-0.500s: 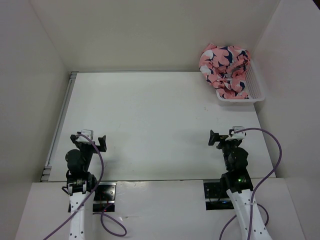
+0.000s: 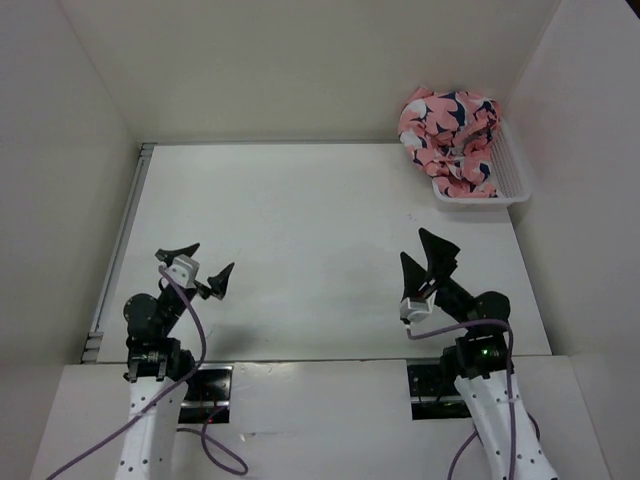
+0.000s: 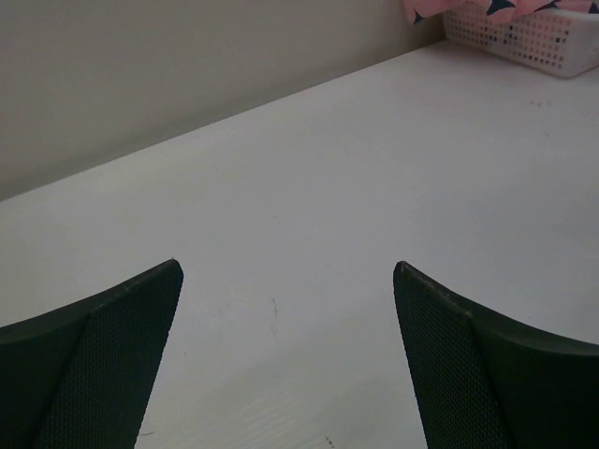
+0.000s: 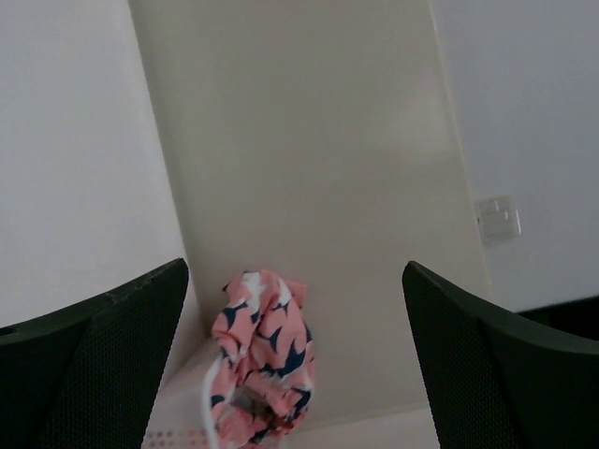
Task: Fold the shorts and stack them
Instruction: Grab the shorts from the pile
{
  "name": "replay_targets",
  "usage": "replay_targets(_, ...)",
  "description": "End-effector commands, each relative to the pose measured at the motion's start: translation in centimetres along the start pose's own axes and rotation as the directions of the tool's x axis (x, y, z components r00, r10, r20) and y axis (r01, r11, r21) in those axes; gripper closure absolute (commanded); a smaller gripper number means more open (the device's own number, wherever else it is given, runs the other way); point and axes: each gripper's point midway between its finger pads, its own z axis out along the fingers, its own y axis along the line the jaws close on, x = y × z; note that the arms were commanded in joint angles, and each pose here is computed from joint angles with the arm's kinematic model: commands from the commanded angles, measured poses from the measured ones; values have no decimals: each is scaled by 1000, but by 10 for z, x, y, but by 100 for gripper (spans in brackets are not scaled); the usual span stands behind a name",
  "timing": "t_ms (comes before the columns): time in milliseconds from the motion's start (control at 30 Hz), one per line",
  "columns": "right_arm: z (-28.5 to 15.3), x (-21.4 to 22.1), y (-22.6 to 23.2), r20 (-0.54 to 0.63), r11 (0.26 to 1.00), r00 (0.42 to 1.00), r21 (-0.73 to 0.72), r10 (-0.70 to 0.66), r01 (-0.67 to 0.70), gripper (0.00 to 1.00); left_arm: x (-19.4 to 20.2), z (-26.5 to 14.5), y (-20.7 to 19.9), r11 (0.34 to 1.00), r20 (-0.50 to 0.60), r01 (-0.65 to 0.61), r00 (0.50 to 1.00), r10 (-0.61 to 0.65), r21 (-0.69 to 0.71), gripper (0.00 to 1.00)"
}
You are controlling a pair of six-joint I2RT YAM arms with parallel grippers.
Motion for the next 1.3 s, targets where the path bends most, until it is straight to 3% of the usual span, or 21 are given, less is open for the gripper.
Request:
replay_targets(0, 28, -13, -86, 32, 984, 984, 46, -175, 173, 0, -108, 19, 14, 996, 169, -92, 981, 93, -13, 0)
replay_targets(33, 40, -1, -97, -7, 988, 988, 8, -157, 157, 0, -114, 30, 20, 998, 118, -59, 991, 60, -11, 0)
replay_targets(67, 51, -1, -161, -61, 983, 984, 67, -167, 171, 0, -88, 58, 36, 999, -34, 24, 999, -25, -30, 0)
replay_targets(100, 83, 39, -136, -135, 995, 987, -30, 88, -93, 0, -89, 74, 44, 998, -100, 55, 993, -59, -36, 0)
replay_targets(133, 96, 51, -156, -167, 975, 961, 47, 221, -216, 0, -84, 103, 58, 994, -206, 105, 972, -110, -36, 0)
replay_targets(167, 95, 78, -185, -239, 911, 893, 258, 382, -321, 0, -83, 114, 56, 992, -232, 125, 965, -122, -4, 0)
replay_targets(200, 99, 90, -201, -154, 747, 777, 439, 610, -500, 0, -82, 124, 55, 991, -248, 135, 960, -128, 9, 0)
replay_targets(233, 112, 118, -186, -197, 709, 721, 471, 665, -525, 0, -57, 135, 54, 985, -333, 171, 929, -161, 1, 0)
replay_targets(267, 119, 131, -203, -235, 697, 692, 494, 682, -519, 0, -73, 155, 51, 986, -345, 168, 926, -154, 12, 0)
replay_targets(300, 132, 171, -136, -386, 633, 501, 453, 774, -628, 0, -50, 154, 40, 975, -482, 223, 855, -191, 9, 0)
replay_targets(333, 135, 189, -121, -427, 583, 406, 475, 808, -659, 0, -5, 168, 33, 959, -617, 282, 756, -220, 3, 0)
replay_targets(367, 140, 206, -139, -410, 534, 352, 533, 842, -656, 0, 5, 177, 29, 952, -671, 307, 706, -225, 3, 0)
replay_targets(400, 140, 224, -125, -425, 484, 267, 566, 865, -667, 0, -21, 203, 27, 948, -658, 317, 723, -211, 44, 0)
replay_targets(433, 143, 248, -87, -429, 376, 104, 618, 897, -691, 0, 14, 204, 15, 925, -755, 378, 617, -224, 35, 0)
replay_targets(533, 146, 272, -80, -322, 179, -61, 664, 945, -726, 0, 8, 237, 0, 904, -729, 412, 654, -203, 118, 0)
replay_targets(567, 143, 286, -69, -319, 144, -111, 677, 941, -722, 0, 8, 243, -3, 903, -724, 410, 662, -195, 131, 0)
replay_targets(800, 122, 372, -17, -196, -42, -347, 818, 917, -574, 2, 22, 269, -30, 886, -733, 423, 661, -160, 188, 0)
replay_targets(967, 122, 383, 31, -140, -209, -512, 798, 848, -565, 2, 35, 264, -48, 887, -771, 422, 623, -133, 188, 0)
replay_targets(1067, 116, 391, 61, -59, -289, -605, 838, 794, -462, 2, 43, 259, -58, 893, -787, 409, 607, -113, 188, 0)
replay_targets(1167, 113, 401, 71, 10, -324, -634, 866, 773, -381, 2, 42, 254, -65, 885, -794, 421, 599, -106, 199, 0)
replay_targets(1267, 117, 410, 78, 16, -332, -641, 865, 768, -376, 12, 46, 252, -66, 884, -800, 424, 590, -106, 196, 0)
